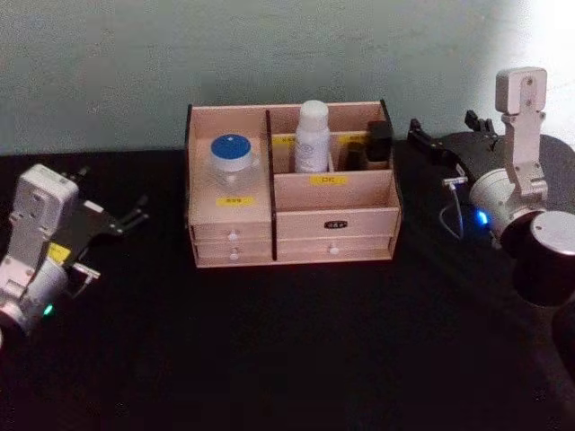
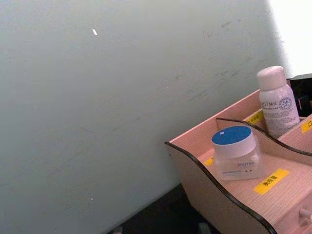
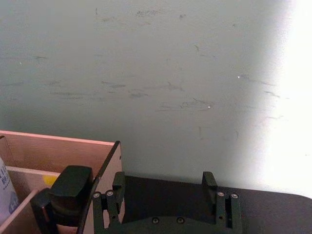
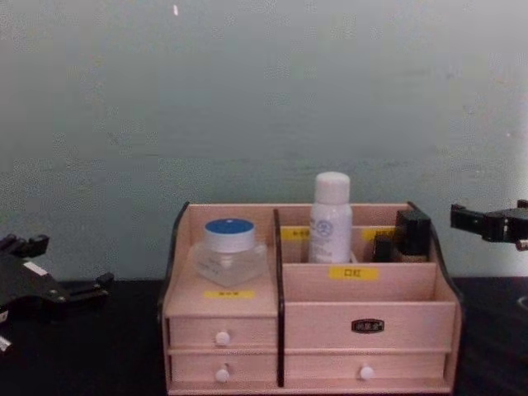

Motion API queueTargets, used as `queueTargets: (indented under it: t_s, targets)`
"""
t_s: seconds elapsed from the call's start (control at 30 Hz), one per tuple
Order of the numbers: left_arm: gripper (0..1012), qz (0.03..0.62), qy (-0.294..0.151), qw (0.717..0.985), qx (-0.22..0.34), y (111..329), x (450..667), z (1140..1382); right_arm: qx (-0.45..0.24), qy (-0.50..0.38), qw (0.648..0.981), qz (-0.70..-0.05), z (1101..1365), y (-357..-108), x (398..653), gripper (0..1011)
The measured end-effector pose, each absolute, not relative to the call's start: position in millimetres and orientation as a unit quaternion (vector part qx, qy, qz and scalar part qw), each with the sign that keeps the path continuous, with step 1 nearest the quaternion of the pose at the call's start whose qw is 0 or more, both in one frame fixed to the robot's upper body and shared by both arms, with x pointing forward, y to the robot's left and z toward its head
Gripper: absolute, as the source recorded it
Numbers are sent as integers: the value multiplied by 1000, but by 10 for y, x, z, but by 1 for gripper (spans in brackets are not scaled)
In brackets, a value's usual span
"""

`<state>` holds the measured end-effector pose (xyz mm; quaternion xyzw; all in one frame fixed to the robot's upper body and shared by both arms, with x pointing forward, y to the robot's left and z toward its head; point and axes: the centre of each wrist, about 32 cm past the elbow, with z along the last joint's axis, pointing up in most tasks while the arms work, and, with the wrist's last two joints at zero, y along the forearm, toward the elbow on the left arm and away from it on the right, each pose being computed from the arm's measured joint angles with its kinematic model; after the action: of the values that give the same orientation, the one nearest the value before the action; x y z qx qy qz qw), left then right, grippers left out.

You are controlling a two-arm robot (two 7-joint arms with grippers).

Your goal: Pick up the facial cleanser and watermelon frost from the table and place them into the tiered storage box.

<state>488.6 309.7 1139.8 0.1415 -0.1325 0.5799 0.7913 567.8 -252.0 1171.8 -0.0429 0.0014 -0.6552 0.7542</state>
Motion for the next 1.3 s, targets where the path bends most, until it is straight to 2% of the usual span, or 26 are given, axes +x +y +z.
queueTargets:
  t_s: [1.3]
  targets:
    - [1001, 580, -132, 791, 141, 3097, 4886, 11398, -42, 1, 754, -655, 11724, -2522, 5678, 1003]
